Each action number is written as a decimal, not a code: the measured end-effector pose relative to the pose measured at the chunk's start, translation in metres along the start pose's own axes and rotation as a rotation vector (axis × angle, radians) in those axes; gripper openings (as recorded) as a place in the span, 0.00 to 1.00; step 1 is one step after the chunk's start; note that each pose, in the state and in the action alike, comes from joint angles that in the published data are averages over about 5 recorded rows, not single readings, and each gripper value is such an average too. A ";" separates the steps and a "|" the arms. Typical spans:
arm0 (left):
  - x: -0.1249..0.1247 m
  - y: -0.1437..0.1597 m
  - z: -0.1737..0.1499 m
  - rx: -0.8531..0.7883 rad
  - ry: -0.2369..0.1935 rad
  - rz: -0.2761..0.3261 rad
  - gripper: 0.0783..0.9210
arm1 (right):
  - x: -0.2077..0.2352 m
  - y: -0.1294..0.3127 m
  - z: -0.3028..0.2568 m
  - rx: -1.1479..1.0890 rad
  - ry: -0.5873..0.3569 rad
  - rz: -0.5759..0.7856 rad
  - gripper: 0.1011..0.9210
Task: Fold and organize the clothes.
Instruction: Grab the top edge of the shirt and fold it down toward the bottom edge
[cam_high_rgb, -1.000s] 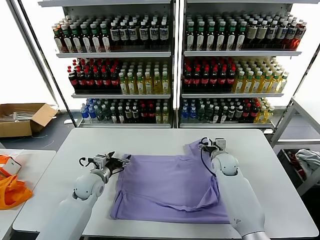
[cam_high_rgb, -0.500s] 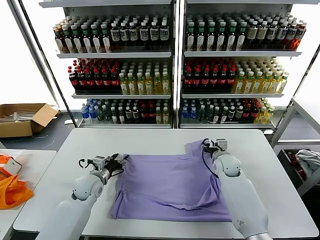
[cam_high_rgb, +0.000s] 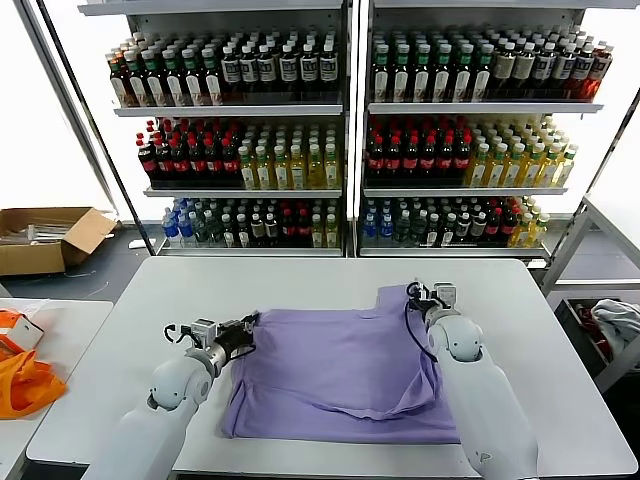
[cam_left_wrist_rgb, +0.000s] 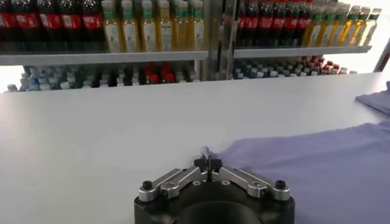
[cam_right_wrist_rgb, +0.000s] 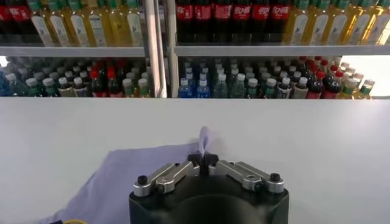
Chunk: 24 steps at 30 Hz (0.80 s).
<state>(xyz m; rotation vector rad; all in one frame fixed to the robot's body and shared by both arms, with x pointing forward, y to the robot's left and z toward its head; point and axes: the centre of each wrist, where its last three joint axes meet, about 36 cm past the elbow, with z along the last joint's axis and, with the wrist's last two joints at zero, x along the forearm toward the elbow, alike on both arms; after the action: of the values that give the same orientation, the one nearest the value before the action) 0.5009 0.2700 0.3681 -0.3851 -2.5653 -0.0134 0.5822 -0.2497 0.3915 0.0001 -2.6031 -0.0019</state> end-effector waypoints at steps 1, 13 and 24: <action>0.001 0.000 0.000 0.002 -0.005 0.000 0.01 | 0.001 0.000 0.000 -0.004 -0.002 0.002 0.01; 0.019 -0.002 -0.003 0.007 -0.101 -0.014 0.01 | 0.038 -0.002 -0.015 -0.051 -0.102 0.012 0.01; 0.054 -0.006 -0.006 -0.004 -0.179 -0.009 0.01 | 0.097 0.002 -0.003 -0.083 -0.184 0.017 0.01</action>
<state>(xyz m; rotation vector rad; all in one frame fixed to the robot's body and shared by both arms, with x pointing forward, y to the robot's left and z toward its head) 0.4587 0.2777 0.4018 -0.3929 -2.7435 0.0128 0.5008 -0.2482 0.4436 -0.0547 -2.7852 -0.1092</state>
